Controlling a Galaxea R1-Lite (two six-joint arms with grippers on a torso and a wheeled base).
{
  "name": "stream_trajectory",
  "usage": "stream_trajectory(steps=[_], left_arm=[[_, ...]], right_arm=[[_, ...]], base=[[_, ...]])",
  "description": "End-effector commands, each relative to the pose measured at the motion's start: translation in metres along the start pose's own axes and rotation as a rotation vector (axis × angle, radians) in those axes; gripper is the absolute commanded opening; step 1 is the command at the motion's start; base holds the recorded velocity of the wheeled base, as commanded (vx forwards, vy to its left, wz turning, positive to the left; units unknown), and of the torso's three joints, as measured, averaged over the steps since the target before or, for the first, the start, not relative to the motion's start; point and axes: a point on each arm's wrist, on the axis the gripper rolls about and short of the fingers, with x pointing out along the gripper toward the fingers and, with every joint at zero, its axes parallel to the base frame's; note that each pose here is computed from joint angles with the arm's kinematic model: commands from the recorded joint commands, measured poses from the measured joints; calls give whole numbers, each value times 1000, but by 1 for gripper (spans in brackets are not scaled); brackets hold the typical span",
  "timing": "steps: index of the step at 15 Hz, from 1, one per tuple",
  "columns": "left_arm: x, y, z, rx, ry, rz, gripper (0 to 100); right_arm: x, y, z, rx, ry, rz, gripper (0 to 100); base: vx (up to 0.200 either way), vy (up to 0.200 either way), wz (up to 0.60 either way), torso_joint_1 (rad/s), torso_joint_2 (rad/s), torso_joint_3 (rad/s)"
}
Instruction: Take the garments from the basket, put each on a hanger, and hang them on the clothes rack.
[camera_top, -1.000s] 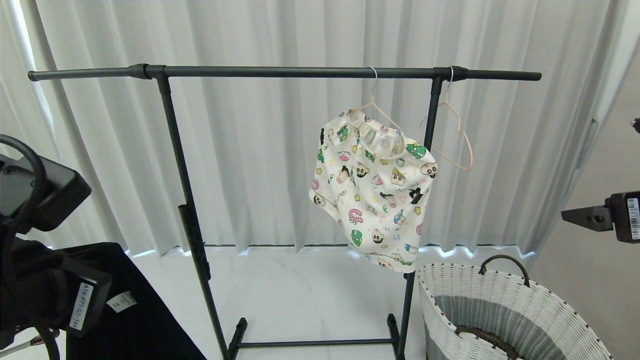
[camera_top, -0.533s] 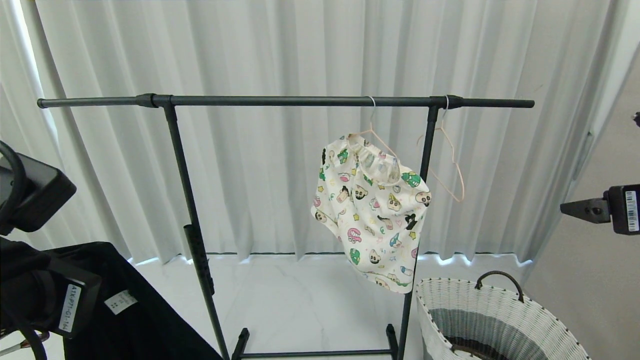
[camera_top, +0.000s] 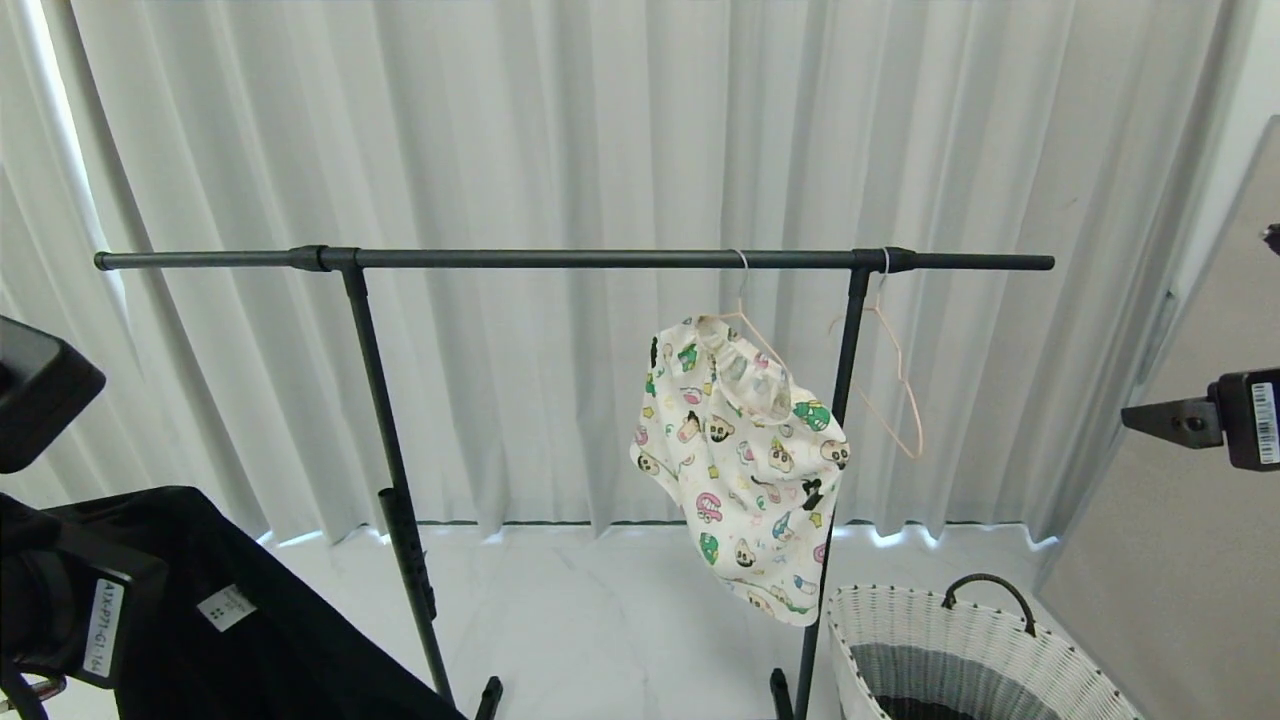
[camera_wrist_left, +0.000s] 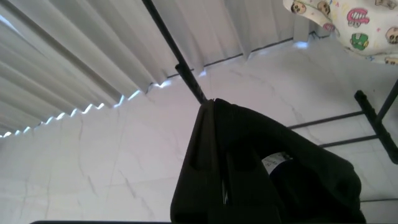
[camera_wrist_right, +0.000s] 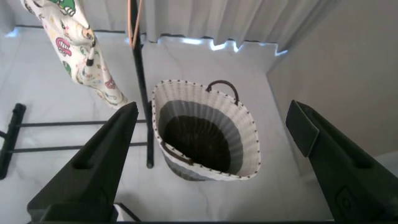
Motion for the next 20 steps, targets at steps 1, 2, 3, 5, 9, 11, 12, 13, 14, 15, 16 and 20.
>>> stream_trajectory(steps=[1,2,3,5,9,11,12,13,14,15,16,20], left_arm=[[-3,2,0,-8,-11,3,0],[-3,2,1,-9,-14,3,0],[-4,3,2,-13,-17,5,0],[-4,4,3,-15,-22,7,0],[-5,4,4,-16,-26,17,0],[-5,5,5,-12,-28,17,0],[-5,5,5,-8,-27,17,0],[-6,5,5,-8,-30,18,0],[-7,6,7,-7,-37,19,0],[-7,6,7,-6,-37,22,0],[-6,6,6,0,-33,24,0],[-8,6,6,1,-39,21,0]], right_arm=[[3,2,1,-5,-12,22,100],[5,4,5,-1,-37,60,100],[8,6,9,-2,-61,90,100],[14,9,12,-14,-79,99,100],[28,14,15,-16,-77,98,100],[39,18,15,-16,-58,94,100],[45,20,15,-16,-52,91,100],[55,23,16,-14,-45,86,100],[68,27,17,-11,-49,86,100],[79,30,17,-13,-44,82,100],[89,34,16,-19,-25,82,100],[122,52,5,3,51,101,100]], base=[[0,0,0,66,-159,-90],[0,0,0,36,-80,-51],[200,0,0,27,-46,-22],[200,0,0,10,-22,-7],[200,0,0,10,-4,-2],[200,0,0,7,0,0],[200,0,0,2,2,2],[200,0,0,2,2,2],[200,0,0,7,2,-2],[200,0,0,2,2,2],[200,0,0,-2,2,2],[50,0,0,1,1,2]])
